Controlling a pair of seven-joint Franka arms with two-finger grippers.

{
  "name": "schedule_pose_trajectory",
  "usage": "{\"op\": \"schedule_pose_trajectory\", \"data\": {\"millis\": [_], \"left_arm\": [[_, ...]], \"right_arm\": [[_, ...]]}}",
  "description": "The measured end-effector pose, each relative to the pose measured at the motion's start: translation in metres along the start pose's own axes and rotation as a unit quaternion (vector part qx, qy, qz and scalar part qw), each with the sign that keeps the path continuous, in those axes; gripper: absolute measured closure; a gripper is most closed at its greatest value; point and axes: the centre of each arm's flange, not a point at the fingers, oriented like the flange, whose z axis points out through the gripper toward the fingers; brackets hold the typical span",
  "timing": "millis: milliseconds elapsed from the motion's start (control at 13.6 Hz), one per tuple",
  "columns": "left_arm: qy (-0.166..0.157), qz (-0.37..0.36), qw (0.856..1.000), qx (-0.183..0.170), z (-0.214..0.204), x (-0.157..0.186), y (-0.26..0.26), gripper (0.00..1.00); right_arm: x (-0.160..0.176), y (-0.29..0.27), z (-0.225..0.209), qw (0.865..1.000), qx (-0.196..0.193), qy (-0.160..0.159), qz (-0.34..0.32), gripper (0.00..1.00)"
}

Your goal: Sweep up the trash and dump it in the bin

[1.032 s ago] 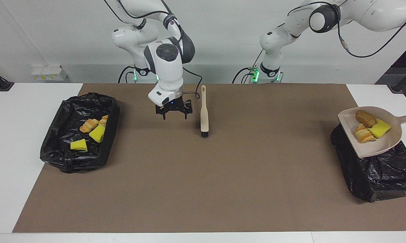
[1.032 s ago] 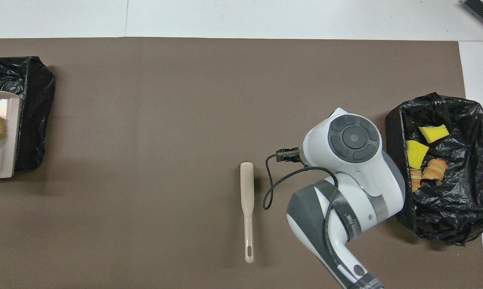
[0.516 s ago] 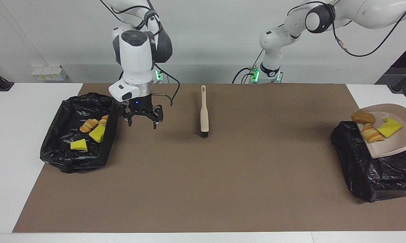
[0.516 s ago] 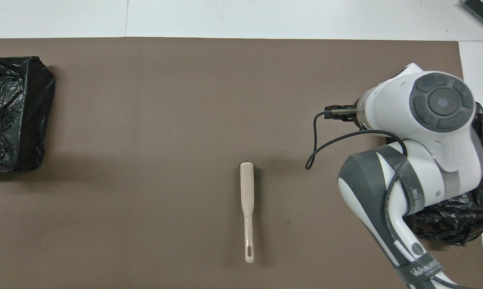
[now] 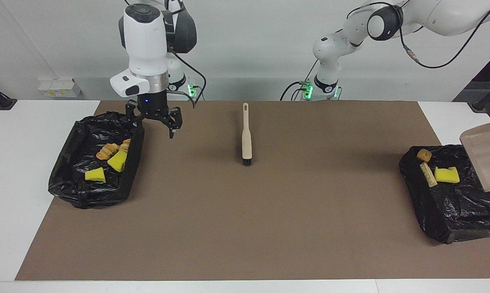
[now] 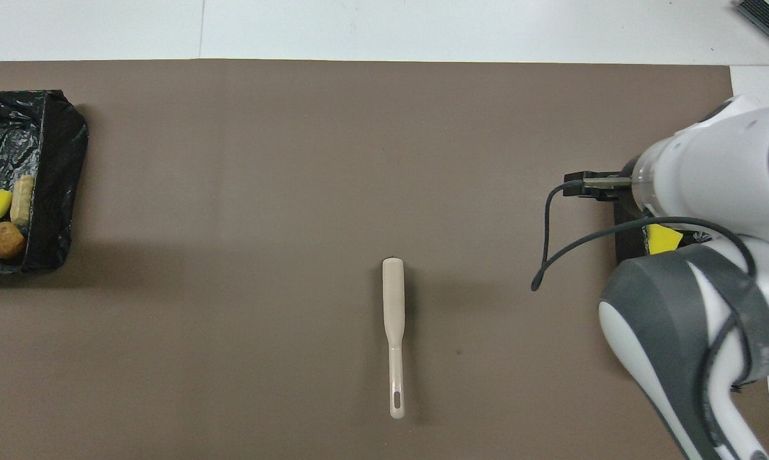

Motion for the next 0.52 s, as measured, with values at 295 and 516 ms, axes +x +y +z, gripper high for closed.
{"op": "schedule_pose_trajectory", "data": {"millis": [295,516], "left_arm": [[-0.06,-0.026,0.998,0.002,-0.031,0.013,-0.012,0.68],[-0.089,-0.039,0.995,-0.005,-0.084,0.044,-0.019,0.68]], "right_arm": [[-0.005,0.023,-0.026,0.999,-0.013,-0.033,0.013,0.0],[0.0,0.054,-0.017,0.994,0.051,-0.07,0.059,0.0]]}}
